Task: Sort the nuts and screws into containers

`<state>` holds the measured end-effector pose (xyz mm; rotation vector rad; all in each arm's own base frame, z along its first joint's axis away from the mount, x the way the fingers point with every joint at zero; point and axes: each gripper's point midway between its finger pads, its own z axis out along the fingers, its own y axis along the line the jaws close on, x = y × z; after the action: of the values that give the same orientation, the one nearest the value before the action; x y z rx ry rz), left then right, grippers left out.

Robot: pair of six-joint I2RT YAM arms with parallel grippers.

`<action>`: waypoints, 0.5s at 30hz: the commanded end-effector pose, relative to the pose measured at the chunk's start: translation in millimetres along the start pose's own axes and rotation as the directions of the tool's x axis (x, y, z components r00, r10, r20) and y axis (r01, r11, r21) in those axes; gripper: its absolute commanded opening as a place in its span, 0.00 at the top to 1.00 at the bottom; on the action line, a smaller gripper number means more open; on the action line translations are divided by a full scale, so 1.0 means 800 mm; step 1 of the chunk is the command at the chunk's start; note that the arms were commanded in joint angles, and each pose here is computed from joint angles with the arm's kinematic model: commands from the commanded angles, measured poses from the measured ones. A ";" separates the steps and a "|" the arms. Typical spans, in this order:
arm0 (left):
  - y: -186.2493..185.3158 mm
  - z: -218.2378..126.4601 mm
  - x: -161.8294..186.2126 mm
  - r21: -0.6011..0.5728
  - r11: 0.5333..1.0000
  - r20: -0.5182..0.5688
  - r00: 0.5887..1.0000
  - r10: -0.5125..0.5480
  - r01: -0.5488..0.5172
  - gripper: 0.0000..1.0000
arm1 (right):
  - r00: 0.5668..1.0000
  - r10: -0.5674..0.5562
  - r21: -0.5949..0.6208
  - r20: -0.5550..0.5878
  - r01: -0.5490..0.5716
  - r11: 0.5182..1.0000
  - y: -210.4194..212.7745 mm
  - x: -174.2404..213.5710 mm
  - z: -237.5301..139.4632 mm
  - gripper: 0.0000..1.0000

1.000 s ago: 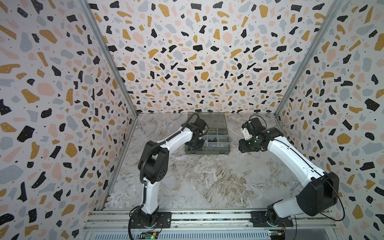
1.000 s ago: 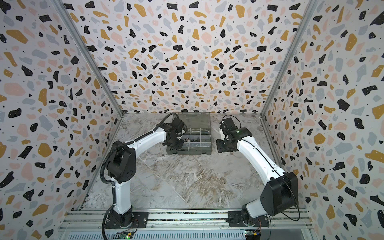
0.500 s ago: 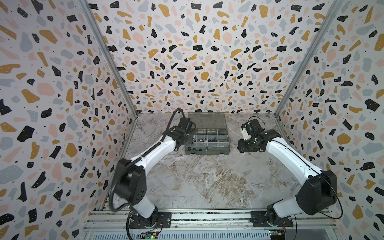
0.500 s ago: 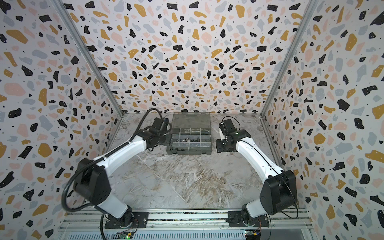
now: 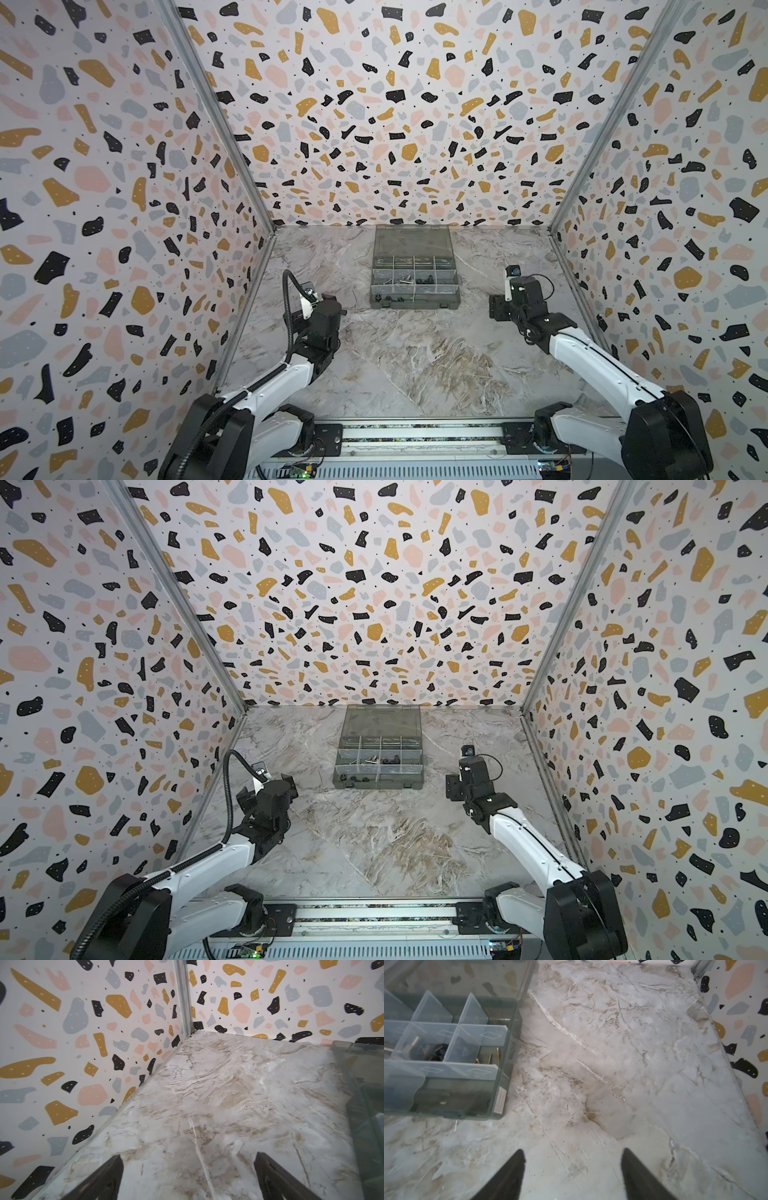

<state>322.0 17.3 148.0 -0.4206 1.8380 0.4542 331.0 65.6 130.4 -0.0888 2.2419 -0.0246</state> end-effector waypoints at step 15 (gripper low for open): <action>0.006 0.011 -0.002 0.056 0.996 0.224 0.971 -0.083 0.073 0.00 | 0.899 0.048 0.141 0.436 -0.120 0.983 -0.056 -0.034 0.006 0.01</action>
<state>314.4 33.9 112.8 -0.3666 1.7578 0.5018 347.4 31.3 129.3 0.0496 1.9122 -0.1085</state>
